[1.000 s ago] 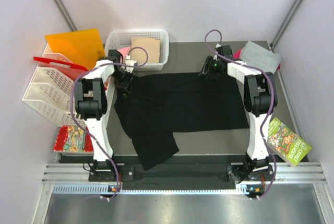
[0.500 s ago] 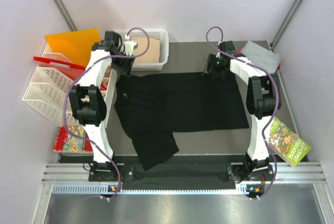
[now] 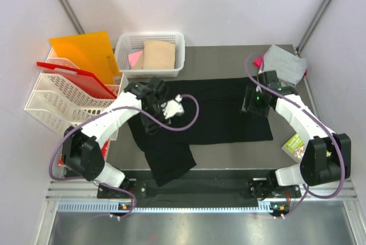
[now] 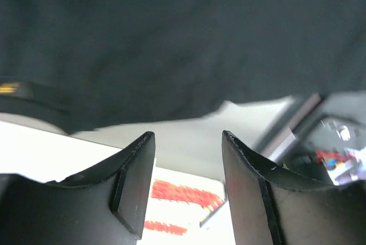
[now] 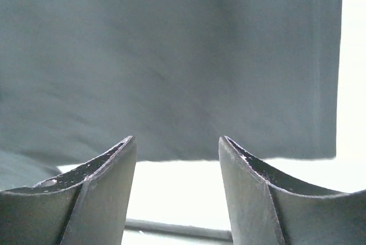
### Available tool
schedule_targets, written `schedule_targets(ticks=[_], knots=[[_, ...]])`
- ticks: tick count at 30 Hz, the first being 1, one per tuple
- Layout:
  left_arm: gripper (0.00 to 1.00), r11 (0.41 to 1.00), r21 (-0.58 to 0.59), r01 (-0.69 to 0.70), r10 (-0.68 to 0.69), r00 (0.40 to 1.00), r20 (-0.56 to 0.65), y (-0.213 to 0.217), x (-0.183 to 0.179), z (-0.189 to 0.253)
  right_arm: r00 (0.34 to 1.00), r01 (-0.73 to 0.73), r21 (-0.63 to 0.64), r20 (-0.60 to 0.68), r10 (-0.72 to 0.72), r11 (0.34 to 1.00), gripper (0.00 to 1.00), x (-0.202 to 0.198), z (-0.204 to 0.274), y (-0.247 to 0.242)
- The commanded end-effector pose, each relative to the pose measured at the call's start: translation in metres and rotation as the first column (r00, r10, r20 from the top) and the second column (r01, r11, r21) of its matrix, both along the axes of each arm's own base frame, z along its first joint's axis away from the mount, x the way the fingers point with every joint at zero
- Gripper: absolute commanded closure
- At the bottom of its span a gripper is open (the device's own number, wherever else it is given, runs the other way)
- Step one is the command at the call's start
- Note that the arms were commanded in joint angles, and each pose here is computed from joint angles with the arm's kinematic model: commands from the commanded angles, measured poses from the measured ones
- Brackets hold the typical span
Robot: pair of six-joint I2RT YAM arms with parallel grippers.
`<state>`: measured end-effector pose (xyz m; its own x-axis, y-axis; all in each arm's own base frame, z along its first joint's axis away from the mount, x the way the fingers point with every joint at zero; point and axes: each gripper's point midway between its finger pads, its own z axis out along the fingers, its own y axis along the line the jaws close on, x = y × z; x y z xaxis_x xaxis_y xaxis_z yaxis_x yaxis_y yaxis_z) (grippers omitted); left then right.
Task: Fold and stack the t-shirts
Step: Grap the side of the flattened tshirt closest away from the robot with both arms
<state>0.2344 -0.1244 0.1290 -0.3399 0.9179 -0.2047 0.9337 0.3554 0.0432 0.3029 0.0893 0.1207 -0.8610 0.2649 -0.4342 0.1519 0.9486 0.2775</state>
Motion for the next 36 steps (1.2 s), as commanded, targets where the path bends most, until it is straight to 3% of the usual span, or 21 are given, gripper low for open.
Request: schedule_targets(ticks=[1, 8, 10, 12, 14, 25, 31, 36], knots=[[0.44, 0.996, 0.062, 0.057, -0.053, 0.997, -0.064, 0.006, -0.025, -0.007, 0.984, 0.059, -0.094, -0.161, -0.074, 0.994, 0.41, -0.050, -0.025, -0.026], [0.44, 0.994, 0.084, 0.074, -0.065, 0.993, -0.102, -0.014, -0.048, -0.023, 0.978, 0.098, -0.160, -0.167, -0.125, 0.982, 0.39, -0.053, -0.028, -0.044], [0.44, 0.991, 0.112, 0.068, -0.063, 0.997, -0.042, -0.019, -0.045, -0.037, 0.978, 0.109, -0.171, -0.157, -0.136, 0.979, 0.39, -0.052, -0.026, -0.048], [0.44, 0.994, 0.110, -0.023, 0.016, 0.998, 0.063, -0.022, -0.029, -0.039, 0.977, 0.117, -0.194, -0.151, -0.147, 0.974, 0.39, -0.052, -0.024, -0.054], [0.41, 0.990, 0.109, -0.088, 0.080, 0.994, 0.080, -0.017, -0.032, -0.050, 0.973, 0.149, -0.230, -0.141, -0.184, 0.962, 0.37, -0.054, -0.022, -0.066], [0.37, 0.988, 0.096, -0.121, 0.121, 0.993, 0.006, -0.017, -0.049, -0.082, 0.927, 0.259, -0.323, -0.180, -0.328, 0.910, 0.32, -0.059, -0.050, -0.109], [0.26, 0.979, 0.105, -0.176, 0.175, 0.984, 0.017, -0.015, -0.049, -0.087, 0.907, 0.291, -0.297, -0.217, -0.361, 0.909, 0.32, -0.053, -0.065, -0.117], [0.25, 0.969, 0.142, -0.202, 0.200, 0.979, 0.023, -0.007, -0.050, -0.092, 0.897, 0.287, -0.264, -0.264, -0.355, 0.921, 0.34, -0.050, -0.078, -0.109]])
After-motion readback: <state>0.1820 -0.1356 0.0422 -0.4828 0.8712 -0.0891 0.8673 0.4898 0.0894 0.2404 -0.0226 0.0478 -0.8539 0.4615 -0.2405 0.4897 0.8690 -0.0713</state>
